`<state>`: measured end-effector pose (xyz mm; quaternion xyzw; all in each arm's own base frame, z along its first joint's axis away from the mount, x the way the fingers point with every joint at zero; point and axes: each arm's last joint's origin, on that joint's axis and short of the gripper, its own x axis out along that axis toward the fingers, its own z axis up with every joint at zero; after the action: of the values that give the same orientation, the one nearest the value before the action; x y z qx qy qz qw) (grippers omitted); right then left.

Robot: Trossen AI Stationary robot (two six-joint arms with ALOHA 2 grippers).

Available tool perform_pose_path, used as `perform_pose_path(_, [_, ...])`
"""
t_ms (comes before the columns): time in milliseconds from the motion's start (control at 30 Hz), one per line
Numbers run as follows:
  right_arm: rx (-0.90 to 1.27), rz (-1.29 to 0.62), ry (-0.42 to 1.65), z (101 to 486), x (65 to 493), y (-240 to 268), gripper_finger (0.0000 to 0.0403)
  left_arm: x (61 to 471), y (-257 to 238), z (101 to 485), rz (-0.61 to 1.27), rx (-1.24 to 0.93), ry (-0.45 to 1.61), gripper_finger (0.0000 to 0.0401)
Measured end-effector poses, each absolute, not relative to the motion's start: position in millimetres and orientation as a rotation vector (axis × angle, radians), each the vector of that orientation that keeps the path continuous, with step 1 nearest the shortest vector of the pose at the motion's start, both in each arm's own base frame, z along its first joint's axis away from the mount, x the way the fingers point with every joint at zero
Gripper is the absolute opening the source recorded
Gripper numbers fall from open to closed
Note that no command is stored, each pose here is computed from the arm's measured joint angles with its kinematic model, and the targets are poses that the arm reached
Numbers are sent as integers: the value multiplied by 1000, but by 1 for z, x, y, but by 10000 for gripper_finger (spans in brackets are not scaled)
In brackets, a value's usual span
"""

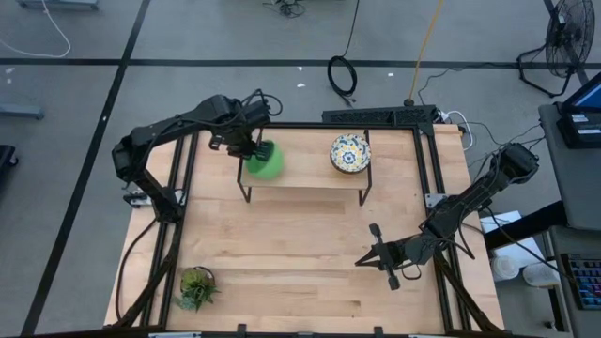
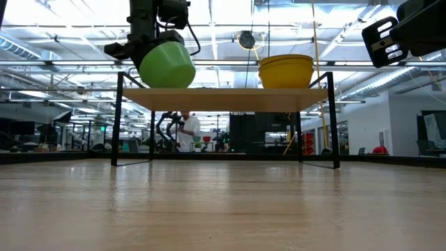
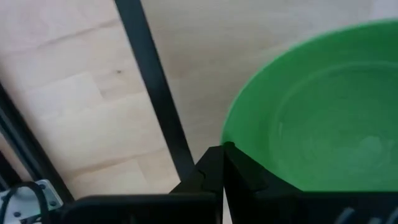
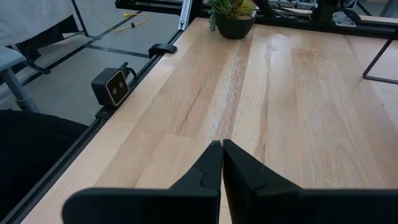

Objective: Pick & Place Mini bowls
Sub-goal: Stack the green bowl on top of the green bowl on the shelf, then return to Home Position

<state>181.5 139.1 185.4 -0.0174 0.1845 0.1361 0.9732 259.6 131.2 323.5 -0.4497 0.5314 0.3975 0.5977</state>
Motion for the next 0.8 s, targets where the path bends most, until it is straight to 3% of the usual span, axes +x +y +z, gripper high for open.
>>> perform_pose_path(500, [-39,275,371,185,182,139,2,236,117,364,835,-1039,1005,5])
perform_pose_path(800, [-42,276,370,185,182,139,2,217,107,400,792,-953,710,5])
